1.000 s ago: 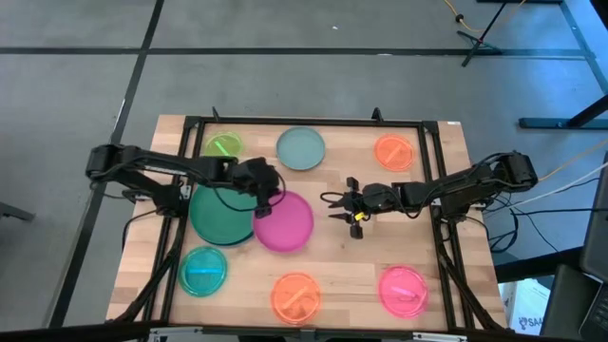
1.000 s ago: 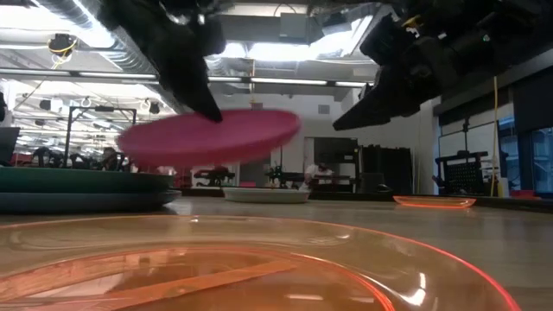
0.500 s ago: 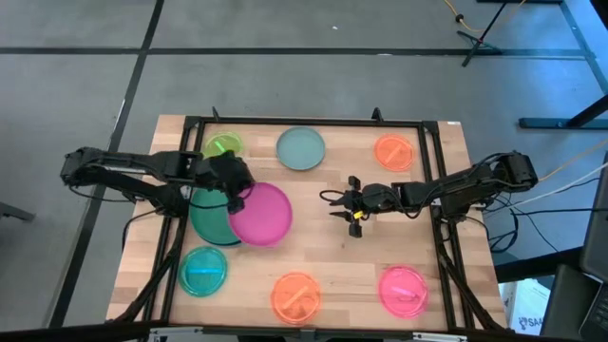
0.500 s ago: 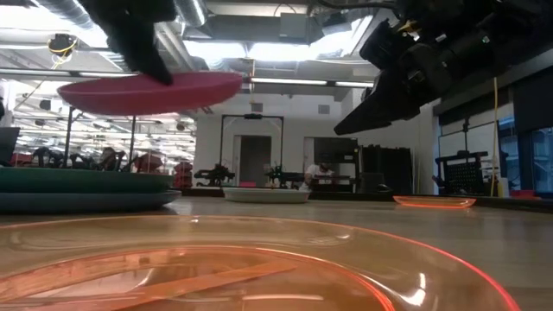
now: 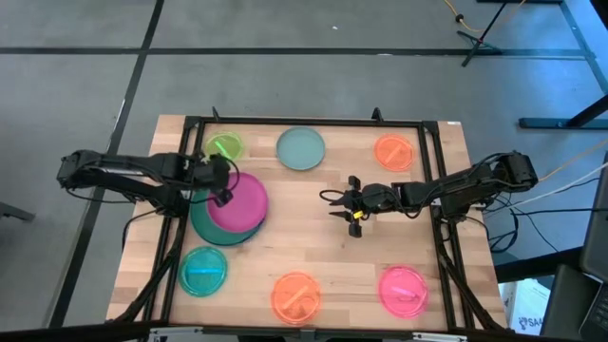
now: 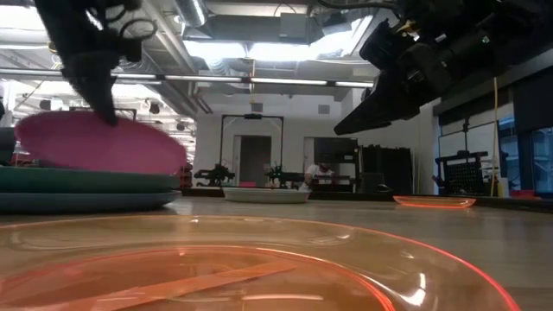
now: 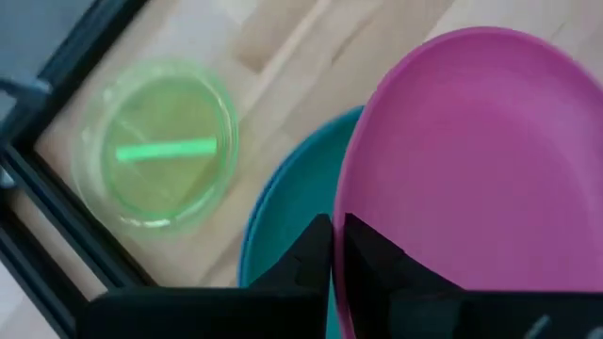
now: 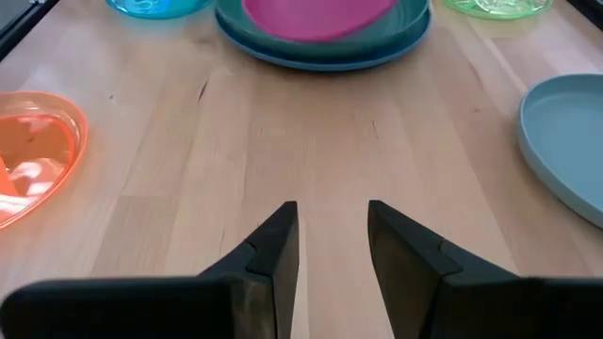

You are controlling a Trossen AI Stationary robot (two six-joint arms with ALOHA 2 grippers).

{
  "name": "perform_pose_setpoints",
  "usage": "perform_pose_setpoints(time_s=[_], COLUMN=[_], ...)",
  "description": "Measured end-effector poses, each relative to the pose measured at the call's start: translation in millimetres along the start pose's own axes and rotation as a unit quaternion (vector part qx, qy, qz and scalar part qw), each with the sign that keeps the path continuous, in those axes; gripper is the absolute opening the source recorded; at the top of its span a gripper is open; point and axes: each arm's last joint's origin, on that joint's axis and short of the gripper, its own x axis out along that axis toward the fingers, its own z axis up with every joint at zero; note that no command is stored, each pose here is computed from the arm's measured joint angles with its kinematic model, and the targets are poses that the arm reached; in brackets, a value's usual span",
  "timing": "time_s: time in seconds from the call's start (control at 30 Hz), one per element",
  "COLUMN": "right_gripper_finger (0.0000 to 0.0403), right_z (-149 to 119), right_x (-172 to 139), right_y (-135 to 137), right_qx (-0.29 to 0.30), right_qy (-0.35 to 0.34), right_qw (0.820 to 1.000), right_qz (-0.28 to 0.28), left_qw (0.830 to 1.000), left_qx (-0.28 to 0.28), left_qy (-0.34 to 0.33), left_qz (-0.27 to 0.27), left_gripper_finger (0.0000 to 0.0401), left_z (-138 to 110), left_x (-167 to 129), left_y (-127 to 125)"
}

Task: Stack plastic plates
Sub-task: Stack the pink plate on top the green plate, then stack the light blue plate on top of the pink plate

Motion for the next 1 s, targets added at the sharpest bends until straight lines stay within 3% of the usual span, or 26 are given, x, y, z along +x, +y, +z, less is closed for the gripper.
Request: perform_pose_setpoints(time_s=[0.23,0.53,0.83,1.0], right_gripper_finger=[0.0120,0.0120,0.0120,0.0120], right_z=[0,0,0,0], right_x=[0,0,0,0], right_y=[0,0,0,0], right_qx=[0.000,0.000,0.000,0.000], right_qy=[-0.001,-0.001,-0.001,-0.001], right_qw=[1.000,1.000,1.000,1.000], right_qz=[-0.005,-0.005,-0.005,-0.006], left_qw=[0.999,0.998,0.998,0.999], left_qx=[-0.020,-0.031,-0.028,-0.019], left_qy=[0.048,0.043,0.047,0.021], left_qz=[0.003,-0.017,-0.017,-0.030], left_gripper_finger=[0.0016,0.0019,0.0098,0.0120], left_z=[-20,-22,-22,-7], left_x=[21,28,27,12], left_y=[-1,-5,-4,-5])
